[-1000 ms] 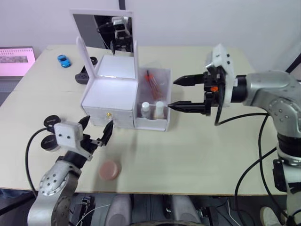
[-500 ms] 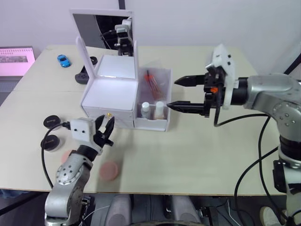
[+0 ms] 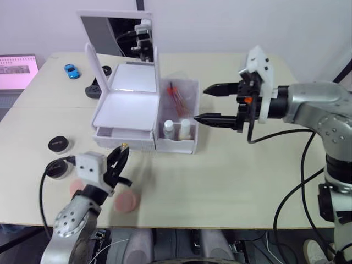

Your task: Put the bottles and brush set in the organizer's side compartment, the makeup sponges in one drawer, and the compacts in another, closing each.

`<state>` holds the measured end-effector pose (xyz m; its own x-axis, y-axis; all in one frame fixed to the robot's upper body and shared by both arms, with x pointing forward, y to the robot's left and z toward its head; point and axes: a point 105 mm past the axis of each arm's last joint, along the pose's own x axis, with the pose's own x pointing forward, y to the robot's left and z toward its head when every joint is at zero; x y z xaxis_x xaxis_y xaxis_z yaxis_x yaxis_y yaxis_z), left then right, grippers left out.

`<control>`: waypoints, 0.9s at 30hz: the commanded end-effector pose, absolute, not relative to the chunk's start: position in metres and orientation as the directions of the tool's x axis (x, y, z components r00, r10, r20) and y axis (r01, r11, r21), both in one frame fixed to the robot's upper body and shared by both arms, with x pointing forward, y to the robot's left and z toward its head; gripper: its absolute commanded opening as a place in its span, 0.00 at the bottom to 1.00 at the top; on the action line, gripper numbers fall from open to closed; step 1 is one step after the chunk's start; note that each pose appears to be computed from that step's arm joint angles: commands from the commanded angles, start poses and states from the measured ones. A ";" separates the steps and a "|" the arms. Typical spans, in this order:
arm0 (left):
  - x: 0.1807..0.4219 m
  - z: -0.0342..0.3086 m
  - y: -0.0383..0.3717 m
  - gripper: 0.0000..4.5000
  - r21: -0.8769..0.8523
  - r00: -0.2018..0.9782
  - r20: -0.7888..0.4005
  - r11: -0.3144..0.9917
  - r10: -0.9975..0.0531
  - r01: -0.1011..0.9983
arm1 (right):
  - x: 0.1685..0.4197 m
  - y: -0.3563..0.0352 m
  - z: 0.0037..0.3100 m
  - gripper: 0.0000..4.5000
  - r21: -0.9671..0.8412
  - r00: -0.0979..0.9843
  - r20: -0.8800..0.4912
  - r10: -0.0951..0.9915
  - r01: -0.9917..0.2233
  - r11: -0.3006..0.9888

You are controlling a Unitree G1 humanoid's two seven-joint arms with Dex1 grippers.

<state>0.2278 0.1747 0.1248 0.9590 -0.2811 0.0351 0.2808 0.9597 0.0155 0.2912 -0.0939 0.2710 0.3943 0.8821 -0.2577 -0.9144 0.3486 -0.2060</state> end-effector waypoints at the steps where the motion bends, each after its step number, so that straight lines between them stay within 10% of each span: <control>1: 0.212 0.132 0.184 0.06 0.040 0.961 0.044 0.961 -0.274 0.272 | 0.289 -0.092 0.279 1.00 -0.242 0.383 -0.231 0.894 -0.913 0.329; 27: 0.179 0.112 0.191 0.06 -0.035 0.959 -0.040 0.960 -0.281 0.279 | 0.292 -0.090 0.270 1.00 -0.226 0.367 -0.233 0.900 -0.921 0.317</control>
